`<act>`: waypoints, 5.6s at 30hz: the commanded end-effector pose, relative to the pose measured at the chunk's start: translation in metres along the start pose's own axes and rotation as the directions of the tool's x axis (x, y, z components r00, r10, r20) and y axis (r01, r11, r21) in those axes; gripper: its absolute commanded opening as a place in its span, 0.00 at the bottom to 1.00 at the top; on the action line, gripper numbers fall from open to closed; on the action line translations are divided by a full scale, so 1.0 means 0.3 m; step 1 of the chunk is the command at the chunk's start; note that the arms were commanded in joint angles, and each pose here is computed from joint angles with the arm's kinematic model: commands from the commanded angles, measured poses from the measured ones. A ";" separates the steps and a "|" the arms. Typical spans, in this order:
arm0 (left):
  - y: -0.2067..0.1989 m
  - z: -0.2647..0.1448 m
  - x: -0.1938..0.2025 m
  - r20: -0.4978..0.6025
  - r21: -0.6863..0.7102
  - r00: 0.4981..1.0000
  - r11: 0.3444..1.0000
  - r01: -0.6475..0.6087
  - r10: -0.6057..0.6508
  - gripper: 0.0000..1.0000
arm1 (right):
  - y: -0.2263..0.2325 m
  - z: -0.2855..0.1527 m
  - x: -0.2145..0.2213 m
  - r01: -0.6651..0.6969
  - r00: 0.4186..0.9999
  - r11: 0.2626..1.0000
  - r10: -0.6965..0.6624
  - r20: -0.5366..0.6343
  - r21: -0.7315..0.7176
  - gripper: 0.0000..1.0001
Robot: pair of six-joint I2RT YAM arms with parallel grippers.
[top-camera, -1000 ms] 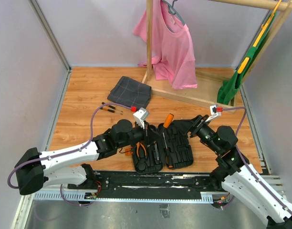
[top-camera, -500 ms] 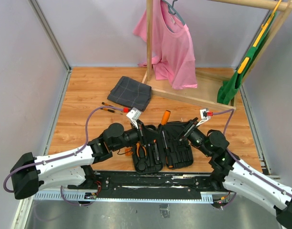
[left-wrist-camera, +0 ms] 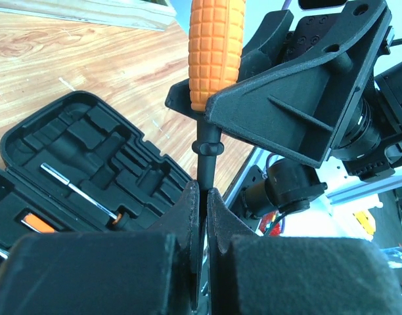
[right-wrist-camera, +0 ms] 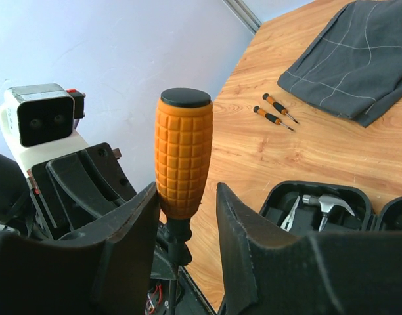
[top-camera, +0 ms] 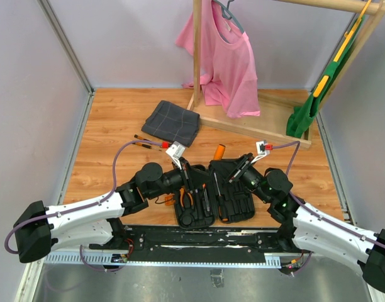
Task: Sort the tools into containers
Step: Pick up the screwdriver from the center of the board, then place the screwdriver in the storage box.
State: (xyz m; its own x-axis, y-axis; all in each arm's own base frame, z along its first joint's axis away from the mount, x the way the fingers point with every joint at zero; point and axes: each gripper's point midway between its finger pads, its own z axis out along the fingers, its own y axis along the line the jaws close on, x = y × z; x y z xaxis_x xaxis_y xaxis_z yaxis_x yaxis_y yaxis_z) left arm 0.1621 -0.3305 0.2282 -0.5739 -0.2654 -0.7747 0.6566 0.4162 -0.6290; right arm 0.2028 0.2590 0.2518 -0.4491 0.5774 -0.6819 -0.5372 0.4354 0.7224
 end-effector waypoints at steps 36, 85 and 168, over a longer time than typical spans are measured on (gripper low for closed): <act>0.190 -0.064 -0.094 -0.064 -0.367 0.987 0.916 -0.162 0.149 0.63 | -0.180 -0.144 -0.069 0.428 0.898 0.832 -0.349 -0.268 0.351 0.01; 0.578 -0.405 -0.314 -0.120 -0.774 0.981 0.605 -0.187 0.150 0.64 | -0.617 -0.048 0.270 0.613 0.606 0.679 -0.076 -0.792 0.404 0.03; 0.591 -0.383 -0.297 -0.147 -0.771 0.981 0.607 -0.193 0.125 0.63 | -0.596 -0.086 0.266 0.553 0.672 0.718 -0.085 -0.735 0.423 0.33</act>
State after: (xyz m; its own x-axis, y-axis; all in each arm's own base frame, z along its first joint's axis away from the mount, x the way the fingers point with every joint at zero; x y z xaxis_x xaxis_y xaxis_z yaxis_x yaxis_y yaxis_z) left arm 0.2714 -0.1339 0.1945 -0.5500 -0.0910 -0.8302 0.1323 0.9720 -0.1941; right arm 0.2405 0.2087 0.0396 -0.8325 -0.1878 -0.5212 -0.3034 0.9417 0.1454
